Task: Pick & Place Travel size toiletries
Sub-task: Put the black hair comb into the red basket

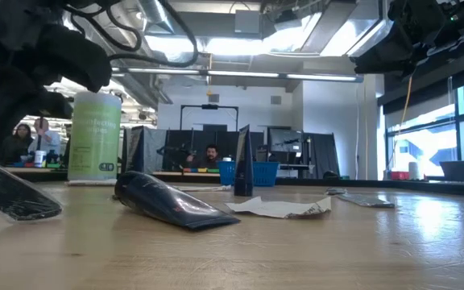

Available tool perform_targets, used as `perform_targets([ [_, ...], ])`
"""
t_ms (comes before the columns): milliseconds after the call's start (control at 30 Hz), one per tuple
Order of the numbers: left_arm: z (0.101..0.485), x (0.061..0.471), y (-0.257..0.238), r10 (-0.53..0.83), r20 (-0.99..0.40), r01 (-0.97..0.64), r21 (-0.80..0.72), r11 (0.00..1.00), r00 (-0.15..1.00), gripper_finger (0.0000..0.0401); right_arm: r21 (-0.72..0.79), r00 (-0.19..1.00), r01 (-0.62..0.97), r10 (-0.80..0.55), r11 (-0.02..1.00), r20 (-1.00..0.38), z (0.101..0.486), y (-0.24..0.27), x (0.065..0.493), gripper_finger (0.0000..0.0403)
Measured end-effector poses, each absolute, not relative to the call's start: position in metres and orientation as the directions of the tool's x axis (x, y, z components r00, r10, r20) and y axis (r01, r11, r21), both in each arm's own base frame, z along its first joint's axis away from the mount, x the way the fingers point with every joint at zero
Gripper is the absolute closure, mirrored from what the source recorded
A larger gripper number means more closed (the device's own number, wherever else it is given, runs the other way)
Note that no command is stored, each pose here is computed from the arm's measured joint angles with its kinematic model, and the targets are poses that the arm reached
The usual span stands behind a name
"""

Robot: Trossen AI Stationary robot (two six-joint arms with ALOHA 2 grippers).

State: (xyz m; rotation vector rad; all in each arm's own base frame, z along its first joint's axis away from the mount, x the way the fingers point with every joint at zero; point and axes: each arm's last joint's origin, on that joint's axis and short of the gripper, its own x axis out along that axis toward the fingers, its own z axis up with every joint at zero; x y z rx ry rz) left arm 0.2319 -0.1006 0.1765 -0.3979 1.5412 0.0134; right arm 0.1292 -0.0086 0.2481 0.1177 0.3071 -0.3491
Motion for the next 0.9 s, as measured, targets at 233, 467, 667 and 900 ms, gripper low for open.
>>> perform_targets([
  [233, 0.1766, 0.2289, -0.1034, -0.234, -0.972, -0.291, -0.231, 0.929, 0.023, 0.0399, 0.061, 0.894, 0.353, -0.318, 0.934, -0.316, 0.2481, -0.0086, 0.1292, 0.0234],
  [467, 0.1769, 0.2277, -0.1062, -0.233, -0.972, -0.281, -0.229, 0.932, 0.023, 0.0399, 0.06, 0.894, 0.353, -0.318, 0.934, -0.316, 0.2481, -0.0086, 0.1292, 0.0219],
  [667, 0.177, 0.2278, -0.1061, -0.232, -0.973, -0.281, -0.229, 0.932, 0.024, 0.0399, 0.061, 0.894, 0.353, -0.318, 0.934, -0.316, 0.2481, -0.0086, 0.1292, 0.0211],
  [900, 0.177, 0.2278, -0.1061, -0.231, -0.973, -0.281, -0.229, 0.932, 0.025, 0.0399, 0.059, 0.893, 0.357, -0.321, 0.932, -0.315, 0.2481, -0.0087, 0.1292, 0.0204],
])
